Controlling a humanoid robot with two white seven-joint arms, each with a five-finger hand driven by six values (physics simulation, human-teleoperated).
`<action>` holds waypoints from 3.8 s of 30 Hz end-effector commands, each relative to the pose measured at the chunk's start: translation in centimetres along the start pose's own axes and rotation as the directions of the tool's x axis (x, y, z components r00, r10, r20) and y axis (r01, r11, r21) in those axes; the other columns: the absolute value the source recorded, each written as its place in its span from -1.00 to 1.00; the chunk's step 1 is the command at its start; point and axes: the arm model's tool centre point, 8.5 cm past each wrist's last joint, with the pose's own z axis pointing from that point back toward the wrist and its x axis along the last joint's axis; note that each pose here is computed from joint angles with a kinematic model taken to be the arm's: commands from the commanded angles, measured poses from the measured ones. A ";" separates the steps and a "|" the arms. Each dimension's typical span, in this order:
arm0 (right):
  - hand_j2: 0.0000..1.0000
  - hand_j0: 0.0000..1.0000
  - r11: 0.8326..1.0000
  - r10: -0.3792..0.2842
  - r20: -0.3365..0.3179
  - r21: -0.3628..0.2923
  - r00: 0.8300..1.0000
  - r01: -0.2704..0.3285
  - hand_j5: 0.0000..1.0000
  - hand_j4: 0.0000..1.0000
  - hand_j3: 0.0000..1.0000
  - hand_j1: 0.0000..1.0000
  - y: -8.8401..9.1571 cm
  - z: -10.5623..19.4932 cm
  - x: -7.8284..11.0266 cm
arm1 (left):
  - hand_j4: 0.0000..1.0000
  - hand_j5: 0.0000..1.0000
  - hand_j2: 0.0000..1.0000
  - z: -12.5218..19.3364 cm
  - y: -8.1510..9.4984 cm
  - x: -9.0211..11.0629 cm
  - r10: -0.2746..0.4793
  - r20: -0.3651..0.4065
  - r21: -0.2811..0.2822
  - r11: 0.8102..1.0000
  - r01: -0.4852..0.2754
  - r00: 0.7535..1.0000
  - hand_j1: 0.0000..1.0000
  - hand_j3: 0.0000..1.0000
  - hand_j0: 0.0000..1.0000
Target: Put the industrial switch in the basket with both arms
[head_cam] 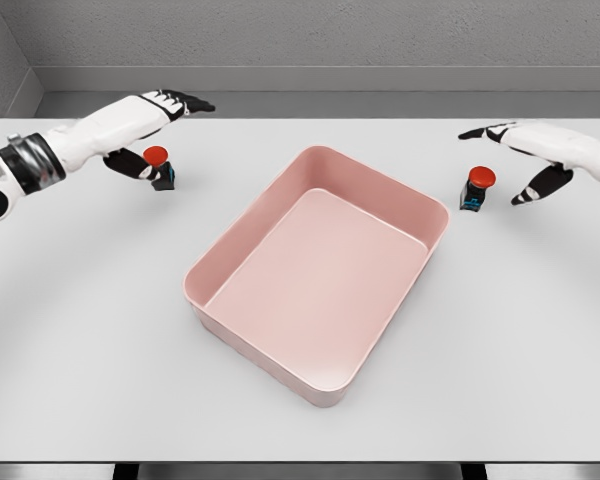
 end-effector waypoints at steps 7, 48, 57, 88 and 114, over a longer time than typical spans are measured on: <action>1.00 1.00 1.000 -0.026 -0.007 0.010 1.000 0.026 1.00 1.00 1.00 1.00 0.9 -1.1 -0.3 | 1.00 1.00 1.00 -0.1 -1.5 -1.0 0.035 -0.033 -0.024 0.999 -0.036 0.999 1.00 1.00 1.00; 0.51 0.51 0.997 -0.068 0.004 0.040 0.998 0.068 0.51 0.51 0.51 0.51 2.8 -4.1 -0.4 | 0.87 0.87 0.87 0.3 -2.1 -5.4 0.010 -0.180 -0.164 0.986 -0.040 0.984 0.87 0.87 0.87; 0.43 0.43 0.997 -0.062 -0.005 0.048 0.998 0.062 0.43 0.43 0.43 0.43 3.0 -4.0 -0.6 | 0.58 0.58 0.58 0.4 -1.9 -5.5 0.008 -0.183 -0.162 0.986 -0.038 0.983 0.58 0.58 0.58; 0.12 0.12 0.998 -0.015 0.007 0.056 1.000 0.015 0.12 0.12 0.12 0.12 2.5 -3.7 -0.2 | 0.42 0.42 0.42 -1.5 -3.9 -4.6 0.038 -0.166 -0.205 0.976 -0.072 0.985 0.42 0.42 0.42; 0.10 0.10 0.992 0.127 0.049 0.020 0.991 -0.128 0.10 0.10 0.10 0.10 -1.7 -0.5 1.9 | -0.05 -0.05 -0.05 -1.0 -3.6 -4.9 0.037 -0.174 -0.201 0.977 -0.072 0.984 -0.05 -0.05 -0.05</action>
